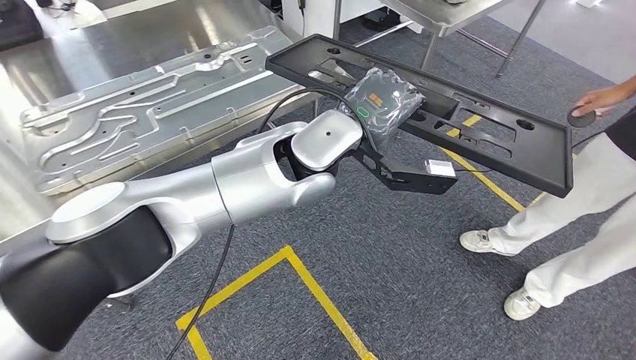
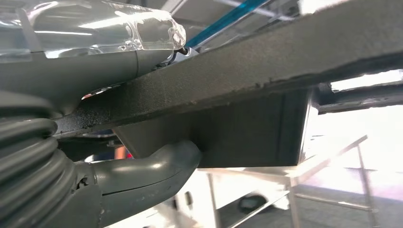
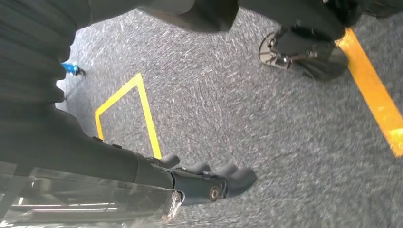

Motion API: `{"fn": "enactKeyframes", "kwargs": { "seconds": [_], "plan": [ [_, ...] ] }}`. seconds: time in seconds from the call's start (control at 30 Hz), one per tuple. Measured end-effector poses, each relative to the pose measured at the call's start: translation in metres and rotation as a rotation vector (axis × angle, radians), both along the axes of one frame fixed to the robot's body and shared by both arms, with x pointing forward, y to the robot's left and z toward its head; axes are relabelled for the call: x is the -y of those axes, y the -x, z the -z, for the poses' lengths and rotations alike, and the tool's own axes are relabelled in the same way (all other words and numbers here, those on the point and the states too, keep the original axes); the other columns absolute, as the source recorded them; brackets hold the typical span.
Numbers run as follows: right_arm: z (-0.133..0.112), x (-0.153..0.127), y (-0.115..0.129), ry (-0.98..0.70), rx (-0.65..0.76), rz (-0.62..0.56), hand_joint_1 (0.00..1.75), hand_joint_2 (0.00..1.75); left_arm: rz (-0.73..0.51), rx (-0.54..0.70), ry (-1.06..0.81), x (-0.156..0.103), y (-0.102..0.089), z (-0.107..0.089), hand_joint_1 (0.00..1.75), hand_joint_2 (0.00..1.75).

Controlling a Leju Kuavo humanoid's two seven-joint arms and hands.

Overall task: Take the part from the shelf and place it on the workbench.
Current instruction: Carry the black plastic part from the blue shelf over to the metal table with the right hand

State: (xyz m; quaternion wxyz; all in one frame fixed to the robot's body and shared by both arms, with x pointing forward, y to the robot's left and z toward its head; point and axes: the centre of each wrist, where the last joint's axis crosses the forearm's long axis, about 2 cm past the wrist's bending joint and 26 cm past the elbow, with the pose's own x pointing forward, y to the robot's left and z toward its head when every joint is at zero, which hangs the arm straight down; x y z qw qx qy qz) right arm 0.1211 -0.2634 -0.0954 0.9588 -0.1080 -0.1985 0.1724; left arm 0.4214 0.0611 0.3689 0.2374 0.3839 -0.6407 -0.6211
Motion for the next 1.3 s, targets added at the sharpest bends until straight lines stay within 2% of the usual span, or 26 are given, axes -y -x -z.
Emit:
{"fn": "enactKeyframes", "kwargs": {
  "seconds": [1.3],
  "plan": [
    [-0.0006,-0.0064,-0.0008,-0.021,-0.005,-0.005,0.0,1.75,-0.037,-0.006,-0.005,-0.0034,-0.0052,0.0011,1.75,1.75]
  ]
}}
